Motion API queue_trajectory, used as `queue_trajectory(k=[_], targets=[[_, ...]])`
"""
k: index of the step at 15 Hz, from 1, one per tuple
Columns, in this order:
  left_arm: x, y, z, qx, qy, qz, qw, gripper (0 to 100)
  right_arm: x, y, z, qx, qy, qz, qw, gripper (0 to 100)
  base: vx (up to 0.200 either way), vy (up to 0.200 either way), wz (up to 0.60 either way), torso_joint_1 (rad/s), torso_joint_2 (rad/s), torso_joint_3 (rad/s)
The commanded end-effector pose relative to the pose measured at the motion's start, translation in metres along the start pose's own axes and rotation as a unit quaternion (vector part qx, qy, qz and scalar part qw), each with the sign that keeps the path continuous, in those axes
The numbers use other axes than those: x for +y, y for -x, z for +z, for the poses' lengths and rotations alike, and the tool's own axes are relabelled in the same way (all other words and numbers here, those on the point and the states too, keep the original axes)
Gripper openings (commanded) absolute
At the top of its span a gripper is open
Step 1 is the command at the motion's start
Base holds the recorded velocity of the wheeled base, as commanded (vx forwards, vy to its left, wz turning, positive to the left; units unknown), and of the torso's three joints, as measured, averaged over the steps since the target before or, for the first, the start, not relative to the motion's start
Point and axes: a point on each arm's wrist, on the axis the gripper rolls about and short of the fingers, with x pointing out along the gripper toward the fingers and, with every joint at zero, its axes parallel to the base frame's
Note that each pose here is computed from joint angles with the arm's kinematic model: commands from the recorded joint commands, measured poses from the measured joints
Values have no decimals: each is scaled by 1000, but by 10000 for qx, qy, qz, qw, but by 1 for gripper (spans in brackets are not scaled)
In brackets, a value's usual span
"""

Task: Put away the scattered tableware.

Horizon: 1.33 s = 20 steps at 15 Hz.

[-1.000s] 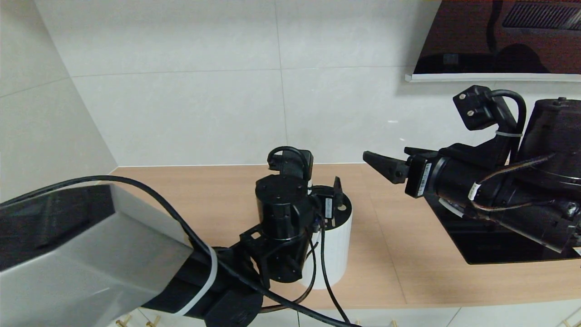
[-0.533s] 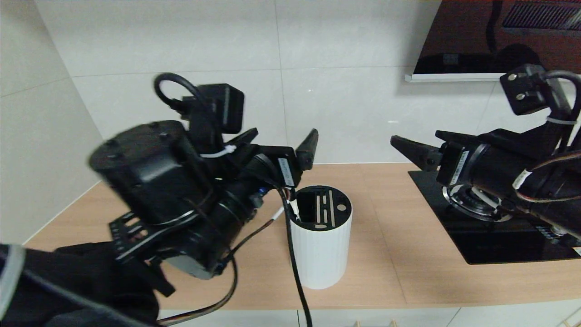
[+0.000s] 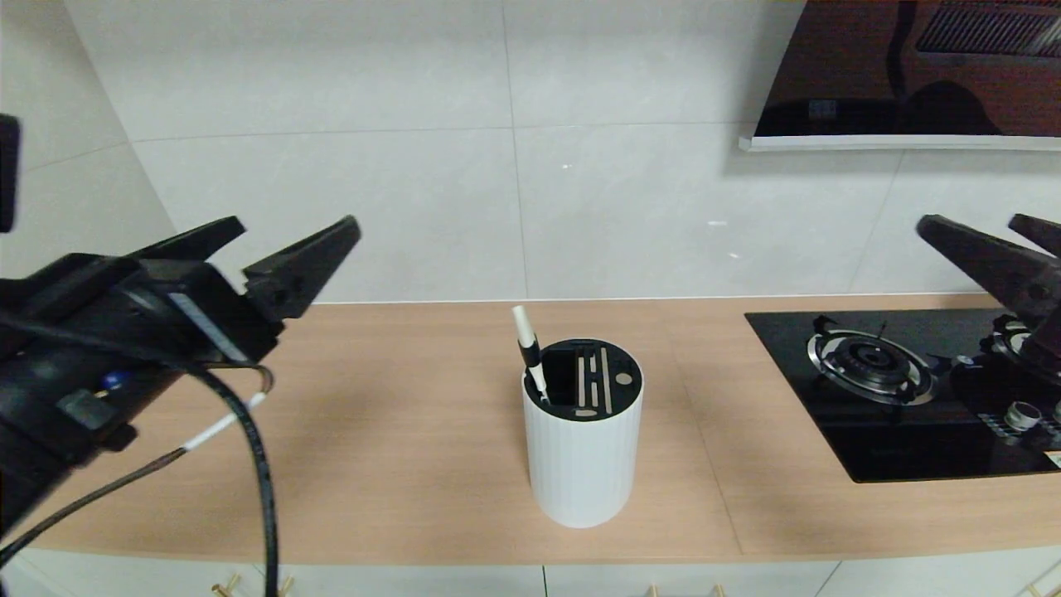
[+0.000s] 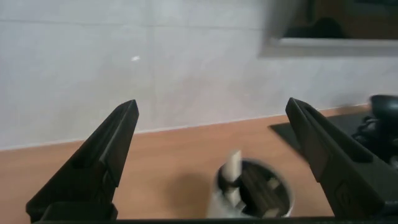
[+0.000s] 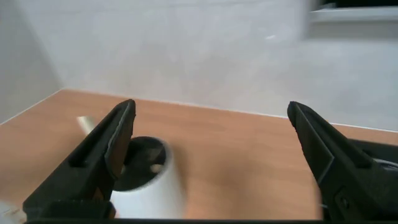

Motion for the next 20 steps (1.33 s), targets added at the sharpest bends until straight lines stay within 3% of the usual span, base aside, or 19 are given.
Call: queue_trajectory(k=[1,4,7,10,12,14,16,18,19,20], targets=[[26,61,20,-410,-3,399,9984,100,-18,46,5,-475,55,-463,9978,100,0,0,0,0,0,0],[42,125,20,-383,-126,795,9960,100,-24,96,8,-690,60,-594,9958,100,0,0,0,0,0,0],[48,189,9,-376,-244,1151,9923,100,-27,157,-3,-584,198,-998,9931,100,0,0,0,0,0,0],[43,231,-6,-675,-375,1458,9863,100,-21,210,-22,-688,387,-1079,9910,100,0,0,0,0,0,0],[40,242,-14,-689,-425,1639,9832,100,-16,220,-27,-711,709,-1259,9869,100,0,0,0,0,0,0],[39,241,-15,-714,-419,1971,9769,100,-11,225,-34,-792,797,-1472,9827,100,0,0,0,0,0,0],[33,247,-22,-813,-578,2272,9687,100,-9,231,-47,-790,822,-1641,9798,100,0,0,0,0,0,0],[32,247,-41,-606,-781,2192,9707,100,-12,228,-55,-622,795,-1763,9791,100,0,0,0,0,0,0],[38,241,-63,-187,-945,2197,9708,100,-14,224,-65,-438,802,-1835,9788,100,0,0,0,0,0,0],[41,237,-74,21,-933,2183,9714,100,-16,222,-71,-332,786,-1825,9795,100,0,0,0,0,0,0]])
